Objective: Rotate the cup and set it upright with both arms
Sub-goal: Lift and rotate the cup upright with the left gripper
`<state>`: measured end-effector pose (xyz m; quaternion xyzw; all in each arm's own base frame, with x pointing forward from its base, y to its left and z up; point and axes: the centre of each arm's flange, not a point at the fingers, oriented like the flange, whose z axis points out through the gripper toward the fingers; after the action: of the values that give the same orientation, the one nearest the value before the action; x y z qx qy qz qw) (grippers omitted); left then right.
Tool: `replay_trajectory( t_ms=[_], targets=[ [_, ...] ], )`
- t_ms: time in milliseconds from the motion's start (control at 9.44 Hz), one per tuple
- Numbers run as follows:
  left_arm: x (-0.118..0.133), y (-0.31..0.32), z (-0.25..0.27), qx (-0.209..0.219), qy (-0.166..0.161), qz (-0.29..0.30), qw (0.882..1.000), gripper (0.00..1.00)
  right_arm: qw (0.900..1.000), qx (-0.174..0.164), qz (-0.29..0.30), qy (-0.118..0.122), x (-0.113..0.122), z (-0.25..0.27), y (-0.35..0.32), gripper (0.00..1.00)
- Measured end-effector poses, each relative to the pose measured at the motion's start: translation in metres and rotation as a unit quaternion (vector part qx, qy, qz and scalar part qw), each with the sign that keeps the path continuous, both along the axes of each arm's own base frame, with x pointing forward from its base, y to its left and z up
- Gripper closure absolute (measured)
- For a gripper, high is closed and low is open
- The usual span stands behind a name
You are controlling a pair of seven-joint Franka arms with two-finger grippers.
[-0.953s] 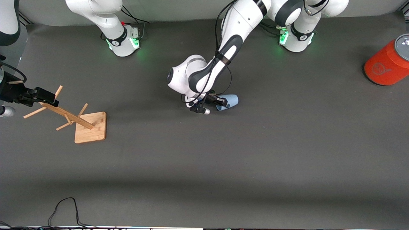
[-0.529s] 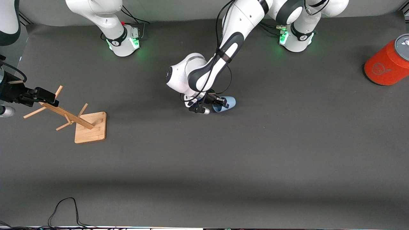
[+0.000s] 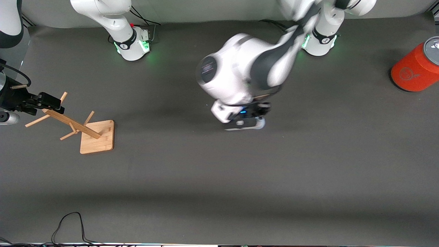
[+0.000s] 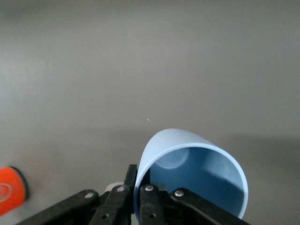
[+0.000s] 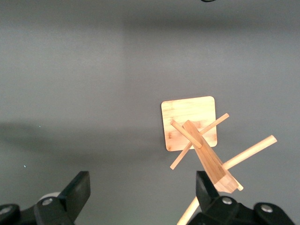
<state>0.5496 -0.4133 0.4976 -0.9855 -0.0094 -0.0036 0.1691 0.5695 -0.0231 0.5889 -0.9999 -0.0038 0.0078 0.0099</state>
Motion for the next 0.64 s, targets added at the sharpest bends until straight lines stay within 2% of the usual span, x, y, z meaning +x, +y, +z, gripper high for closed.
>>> replay_trajectory(
  t_ms=[106, 318, 424, 635],
  targets=[
    [0.003, 0.038, 0.056, -0.049, -0.016, 0.026, 0.998, 0.94, 1.000, 0.000, 0.001, 0.000, 0.000, 0.000, 0.000, 0.00],
    [-0.016, 0.096, 0.131, -0.123, -0.038, 0.055, 0.990, 0.94, 1.000, 0.000, 0.002, 0.000, 0.000, 0.000, 0.000, 0.00],
    [-0.031, 0.112, 0.149, -0.142, -0.049, 0.057, 0.987, 0.94, 1.000, 0.000, 0.002, 0.000, 0.000, 0.000, 0.000, 0.00],
    [-0.055, 0.125, 0.147, -0.168, -0.076, 0.051, 0.981, 0.94, 1.000, -0.002, 0.002, 0.000, 0.000, 0.000, 0.000, 0.00]
  ],
)
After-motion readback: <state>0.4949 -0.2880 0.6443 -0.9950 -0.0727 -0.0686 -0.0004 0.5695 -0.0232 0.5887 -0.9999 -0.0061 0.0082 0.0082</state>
